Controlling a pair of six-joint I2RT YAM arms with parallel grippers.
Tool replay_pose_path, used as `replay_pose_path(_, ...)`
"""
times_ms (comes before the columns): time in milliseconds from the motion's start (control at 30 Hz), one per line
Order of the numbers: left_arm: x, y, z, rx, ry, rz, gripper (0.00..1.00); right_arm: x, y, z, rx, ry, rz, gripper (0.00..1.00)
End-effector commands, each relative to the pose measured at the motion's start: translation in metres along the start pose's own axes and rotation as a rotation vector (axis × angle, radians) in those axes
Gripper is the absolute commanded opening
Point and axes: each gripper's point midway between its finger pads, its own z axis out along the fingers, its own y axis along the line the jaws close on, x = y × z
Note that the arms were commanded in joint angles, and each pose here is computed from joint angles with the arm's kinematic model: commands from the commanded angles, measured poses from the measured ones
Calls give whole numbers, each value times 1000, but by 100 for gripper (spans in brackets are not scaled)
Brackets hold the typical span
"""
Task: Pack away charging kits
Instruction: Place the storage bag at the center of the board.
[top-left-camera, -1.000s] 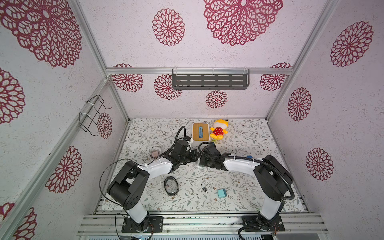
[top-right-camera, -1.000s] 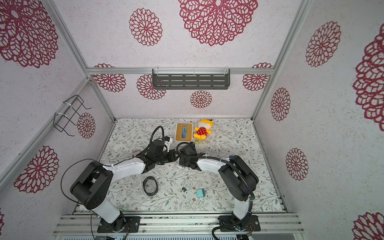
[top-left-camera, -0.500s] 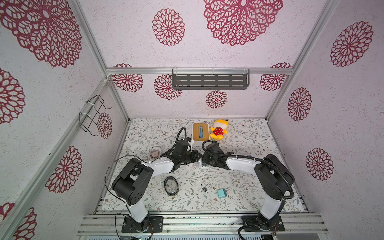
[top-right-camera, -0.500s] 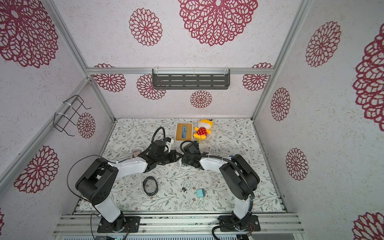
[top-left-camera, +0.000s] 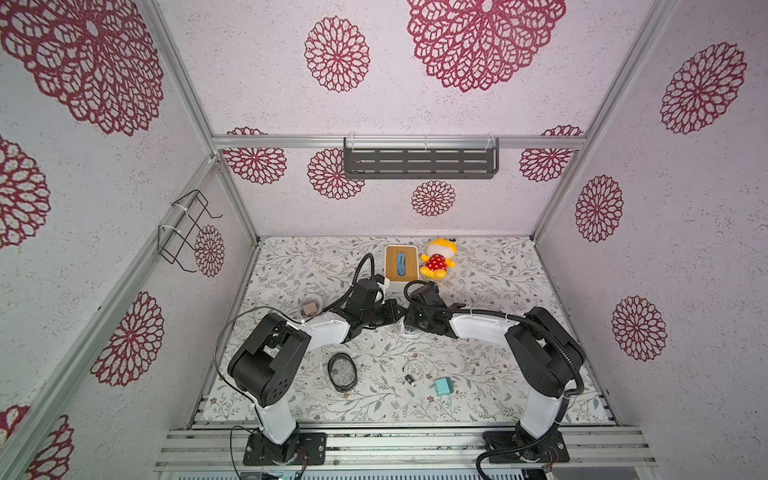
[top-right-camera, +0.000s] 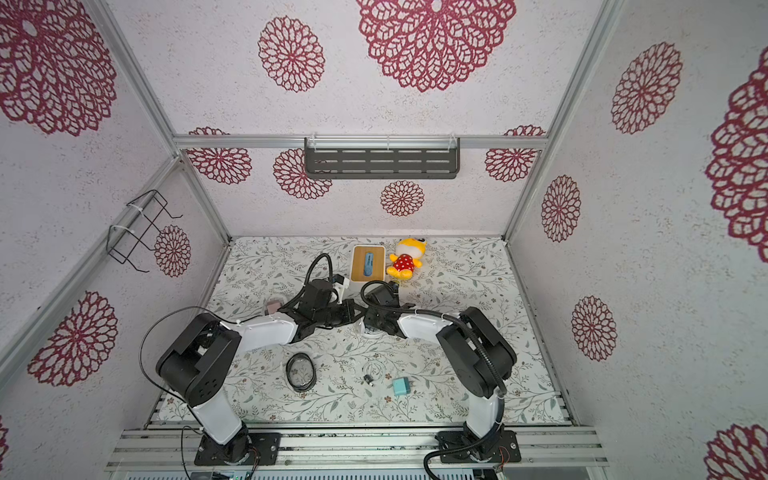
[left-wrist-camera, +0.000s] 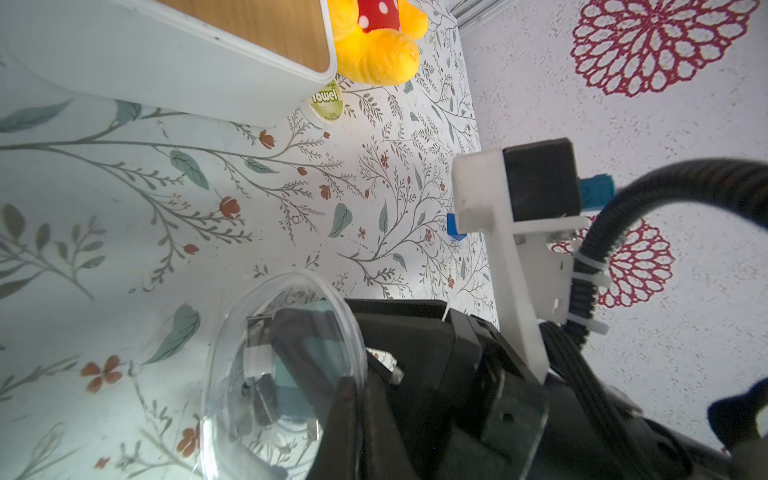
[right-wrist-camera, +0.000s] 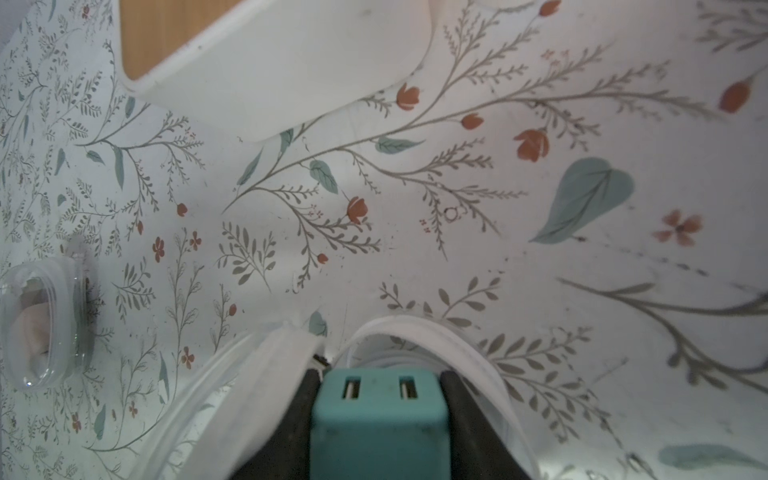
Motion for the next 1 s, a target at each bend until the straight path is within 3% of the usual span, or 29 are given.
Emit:
replay_pose_path(0,-2,-9,3,35,6,8,0,-11,7,-3,-5,-33,15,38)
replay_pose_path(200,-4,-1,5,-18,13,4,0,-15,15,-15,-35,-30,-2,63)
replay_pose_path(300,-3,12,5,-81,14,-2,0,-16,16,-22,-35,-30,-19,70)
replay_pose_path(767,-3,23,3,-167,38,-11,0,-41,-21,-62,52,-115,-13,64)
replay_pose_path(833,-5,22,0,-184,37,-2,16,-42,-30,-65,61,-122,-1,64)
replay_pose_path(900,-10,21,-7,-202,12,15,45,-45,-37,-70,77,-141,2,64)
replay_pose_path(933,-12,20,-10,-205,-1,20,54,-47,-40,-73,86,-151,1,64)
replay_pose_path(967,-13,19,-15,-209,-13,25,72,-49,-41,-76,92,-162,-2,64)
